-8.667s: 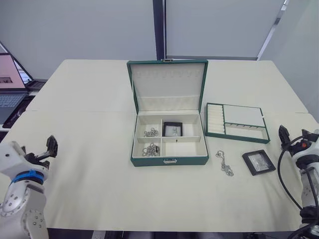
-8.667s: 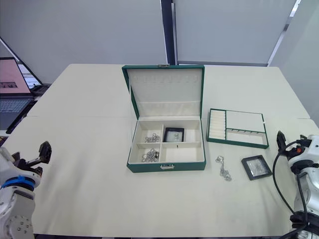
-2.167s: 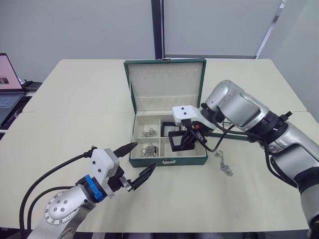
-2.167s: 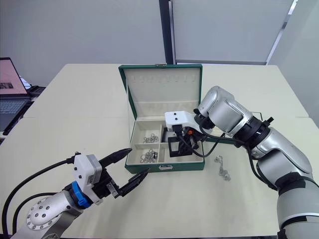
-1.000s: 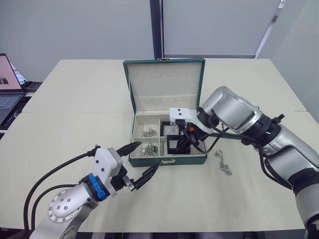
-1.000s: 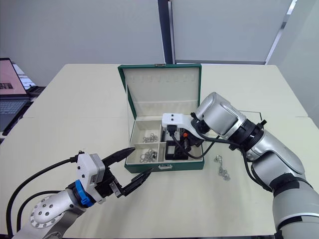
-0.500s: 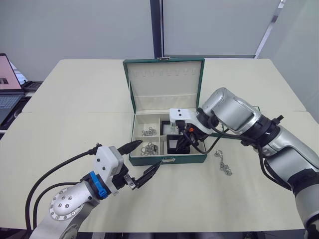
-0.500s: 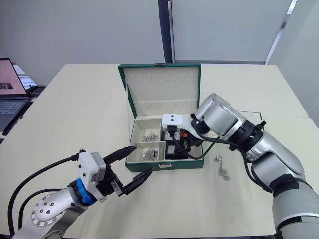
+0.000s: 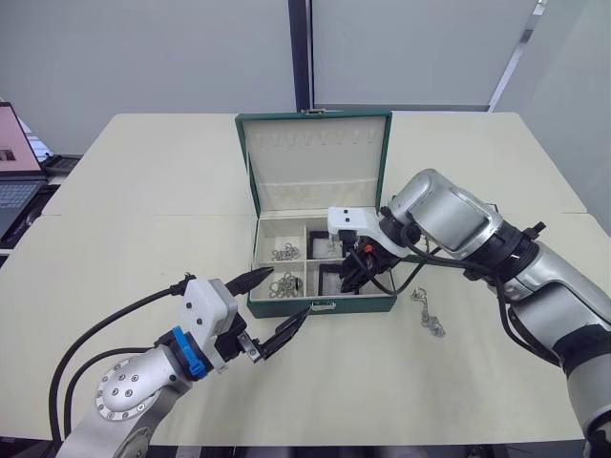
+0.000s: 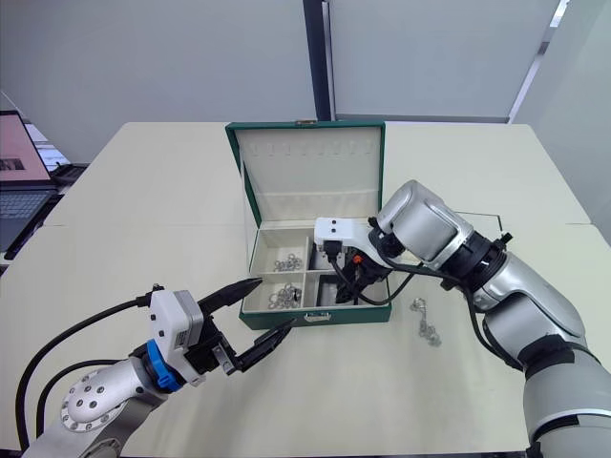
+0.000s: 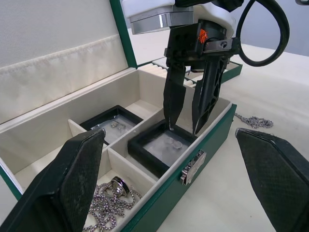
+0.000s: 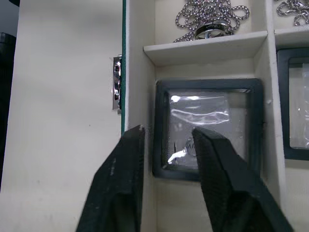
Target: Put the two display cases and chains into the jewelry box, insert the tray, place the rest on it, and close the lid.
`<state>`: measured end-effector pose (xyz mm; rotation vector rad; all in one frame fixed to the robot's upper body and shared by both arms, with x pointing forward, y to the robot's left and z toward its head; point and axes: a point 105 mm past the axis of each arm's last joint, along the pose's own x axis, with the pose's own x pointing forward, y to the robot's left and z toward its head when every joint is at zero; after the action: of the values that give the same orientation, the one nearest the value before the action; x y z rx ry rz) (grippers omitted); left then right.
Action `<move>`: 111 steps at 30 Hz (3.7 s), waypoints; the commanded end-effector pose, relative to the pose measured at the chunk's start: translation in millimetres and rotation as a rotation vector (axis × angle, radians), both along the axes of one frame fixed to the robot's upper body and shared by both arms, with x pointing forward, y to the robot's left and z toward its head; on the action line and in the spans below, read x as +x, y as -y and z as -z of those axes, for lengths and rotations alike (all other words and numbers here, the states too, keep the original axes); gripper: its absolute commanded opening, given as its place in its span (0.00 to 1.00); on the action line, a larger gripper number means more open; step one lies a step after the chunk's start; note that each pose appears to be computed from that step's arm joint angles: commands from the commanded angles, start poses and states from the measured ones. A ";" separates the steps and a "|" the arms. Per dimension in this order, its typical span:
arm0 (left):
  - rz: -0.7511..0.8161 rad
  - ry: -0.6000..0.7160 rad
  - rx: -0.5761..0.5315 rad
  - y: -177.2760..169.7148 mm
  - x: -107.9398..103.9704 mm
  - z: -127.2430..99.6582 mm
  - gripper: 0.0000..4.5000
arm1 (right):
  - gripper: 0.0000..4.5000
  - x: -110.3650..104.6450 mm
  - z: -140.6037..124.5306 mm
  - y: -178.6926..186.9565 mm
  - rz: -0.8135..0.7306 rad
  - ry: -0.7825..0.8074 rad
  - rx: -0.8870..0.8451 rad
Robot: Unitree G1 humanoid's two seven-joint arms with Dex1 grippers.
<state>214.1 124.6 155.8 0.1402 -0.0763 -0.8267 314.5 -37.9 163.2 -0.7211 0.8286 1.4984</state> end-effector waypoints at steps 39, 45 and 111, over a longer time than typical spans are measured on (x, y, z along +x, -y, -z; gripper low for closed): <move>-0.695 -0.026 -0.006 -208.5 18.6 -6.7 1.00 | 0.99 0.9 0.6 240.0 1.102 0.604 0.860; -0.885 0.030 -0.049 -229.9 10.4 4.4 1.00 | 0.99 -1.3 21.0 276.4 1.312 0.750 0.817; 0.604 0.128 0.097 75.6 42.6 -28.8 1.00 | 0.56 43.7 16.5 224.4 0.234 0.393 0.037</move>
<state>261.4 53.5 180.4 0.2591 -0.1671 -1.4065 355.0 -264.2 133.4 -0.7814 0.5903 1.1082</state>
